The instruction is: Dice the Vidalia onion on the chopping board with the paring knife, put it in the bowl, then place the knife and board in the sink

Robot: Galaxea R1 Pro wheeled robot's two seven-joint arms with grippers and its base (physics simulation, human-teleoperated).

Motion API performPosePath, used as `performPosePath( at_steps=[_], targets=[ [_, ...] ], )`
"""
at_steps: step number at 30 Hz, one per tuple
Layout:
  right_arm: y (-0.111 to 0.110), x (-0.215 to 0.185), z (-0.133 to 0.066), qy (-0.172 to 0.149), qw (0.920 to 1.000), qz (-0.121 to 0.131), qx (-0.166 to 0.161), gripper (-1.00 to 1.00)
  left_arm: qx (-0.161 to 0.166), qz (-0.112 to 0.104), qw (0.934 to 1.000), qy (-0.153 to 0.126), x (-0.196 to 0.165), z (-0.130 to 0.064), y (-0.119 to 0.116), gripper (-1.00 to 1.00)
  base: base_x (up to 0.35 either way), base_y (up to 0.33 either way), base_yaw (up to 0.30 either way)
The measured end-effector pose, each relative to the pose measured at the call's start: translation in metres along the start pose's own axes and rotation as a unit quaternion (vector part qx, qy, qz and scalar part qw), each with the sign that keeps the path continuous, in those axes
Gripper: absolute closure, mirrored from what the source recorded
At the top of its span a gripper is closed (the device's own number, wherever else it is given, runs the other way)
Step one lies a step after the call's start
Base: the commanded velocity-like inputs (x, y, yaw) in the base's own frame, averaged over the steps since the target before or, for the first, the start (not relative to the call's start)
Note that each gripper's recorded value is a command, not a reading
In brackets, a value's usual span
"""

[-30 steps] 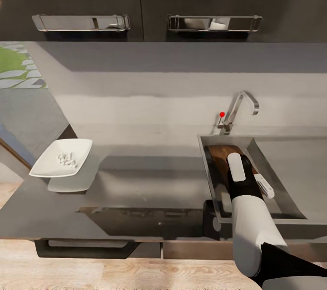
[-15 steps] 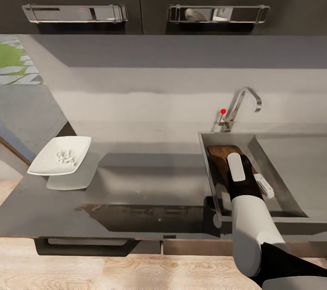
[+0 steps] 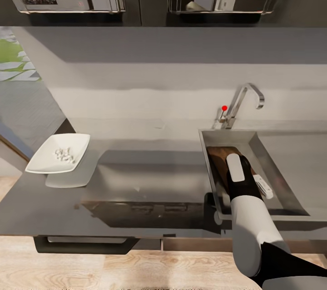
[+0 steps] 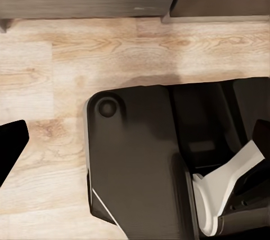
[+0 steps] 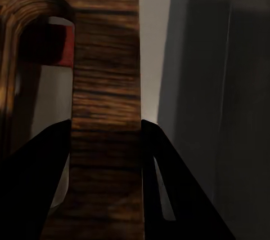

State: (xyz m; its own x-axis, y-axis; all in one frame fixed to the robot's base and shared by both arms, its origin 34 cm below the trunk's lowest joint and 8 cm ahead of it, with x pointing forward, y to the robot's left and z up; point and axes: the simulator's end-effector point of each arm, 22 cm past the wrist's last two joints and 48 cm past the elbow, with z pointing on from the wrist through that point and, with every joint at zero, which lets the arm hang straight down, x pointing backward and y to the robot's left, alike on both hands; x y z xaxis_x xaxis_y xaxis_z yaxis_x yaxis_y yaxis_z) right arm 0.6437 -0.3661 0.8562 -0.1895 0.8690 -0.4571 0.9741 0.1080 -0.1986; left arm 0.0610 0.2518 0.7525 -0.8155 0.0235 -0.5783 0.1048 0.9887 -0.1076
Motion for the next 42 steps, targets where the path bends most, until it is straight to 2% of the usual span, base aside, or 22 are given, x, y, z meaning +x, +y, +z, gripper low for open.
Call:
performPosePath(
  at_steps=[8,9,22,24,26,27,28,30,31,33,34,35,36,38,39,41,42],
  targets=[
    [0.003,0.003,0.003,0.001,1.0,-0.002,-0.006,1.0,0.0,-0.001,1.0,0.003,0.001,-0.001,0.0,-1.0,0.0,0.0,0.0],
    [0.003,0.003,0.003,0.001,1.0,-0.002,-0.006,-1.0,0.0,-0.001,1.0,0.003,0.001,-0.001,0.0,-1.0,0.0,0.0,0.0],
    [0.005,0.001,0.0,0.0,1.0,0.002,-0.009,-1.0,0.0,-0.001,1.0,0.003,0.001,-0.001,0.0,-1.0,0.0,0.0,0.0],
    [0.015,-0.013,-0.014,-0.013,0.9993,0.01,-0.032,-1.0,0.0,-0.001,1.0,0.003,0.001,-0.001,0.0,-1.0,0.0,0.0,0.0],
    [0.033,-0.036,-0.044,-0.045,0.9961,0.008,-0.076,-1.0,0.0,-0.001,1.0,0.003,0.002,-0.001,0.0,-1.0,0.0,0.0,0.0],
    [0.05,-0.056,-0.082,-0.079,0.9891,-0.013,-0.124,-1.0,0.0,-0.001,1.0,0.003,0.002,-0.001,0.0,-1.0,0.0,0.0,0.0],
    [0.06,-0.066,-0.108,-0.1,0.9825,-0.028,-0.155,-1.0,0.0,-0.001,1.0,0.003,0.002,-0.002,0.0,-1.0,0.0,0.0,0.0],
    [0.076,-0.077,-0.16,-0.137,0.9644,-0.075,-0.214,-1.0,0.0,-0.001,1.0,0.004,0.002,-0.002,-0.001,-1.0,0.0,0.0,0.0],
    [0.078,-0.076,-0.167,-0.142,0.9615,-0.083,-0.22,-1.0,0.0,-0.001,1.0,0.004,0.002,-0.002,0.0,-1.0,0.0,0.0,0.0],
    [0.091,-0.068,-0.191,-0.16,0.9469,-0.116,-0.253,-1.0,0.0,0.0,1.0,0.004,0.002,-0.002,0.001,-1.0,0.0,0.0,0.0],
    [0.096,-0.065,-0.197,-0.162,0.942,-0.124,-0.266,-1.0,0.0,0.0,1.0,0.004,0.002,-0.002,0.001,-1.0,0.0,0.0,0.0],
    [0.105,-0.058,-0.203,-0.162,0.9331,-0.136,-0.291,-1.0,0.0,0.0,1.0,0.004,0.002,-0.002,0.001,-1.0,0.0,0.0,0.0],
    [0.115,-0.048,-0.206,-0.157,0.9226,-0.153,-0.318,-1.0,0.0,0.0,1.0,0.004,0.002,-0.002,0.001,-1.0,-0.016,0.0,0.0],
    [0.126,-0.017,-0.2,-0.136,0.902,-0.192,-0.362,-1.0,0.0,0.0,1.0,0.004,0.002,-0.002,0.001,-1.0,-0.066,0.0,0.0],
    [0.128,-0.01,-0.197,-0.132,0.8956,-0.204,-0.373,-1.0,-0.001,0.0,1.0,0.004,0.002,-0.002,0.001,-1.0,-0.093,0.0,0.0],
    [0.132,0.011,-0.196,-0.133,0.8744,-0.239,-0.401,-1.0,0.0,0.0,1.0,0.004,0.002,-0.002,0.001,-1.0,-0.11,0.0,0.0],
    [0.132,0.019,-0.196,-0.137,0.868,-0.252,-0.405,-1.0,0.0,0.0,1.0,0.004,0.002,-0.002,0.001,-1.0,-0.133,0.0,0.0]
  ],
)
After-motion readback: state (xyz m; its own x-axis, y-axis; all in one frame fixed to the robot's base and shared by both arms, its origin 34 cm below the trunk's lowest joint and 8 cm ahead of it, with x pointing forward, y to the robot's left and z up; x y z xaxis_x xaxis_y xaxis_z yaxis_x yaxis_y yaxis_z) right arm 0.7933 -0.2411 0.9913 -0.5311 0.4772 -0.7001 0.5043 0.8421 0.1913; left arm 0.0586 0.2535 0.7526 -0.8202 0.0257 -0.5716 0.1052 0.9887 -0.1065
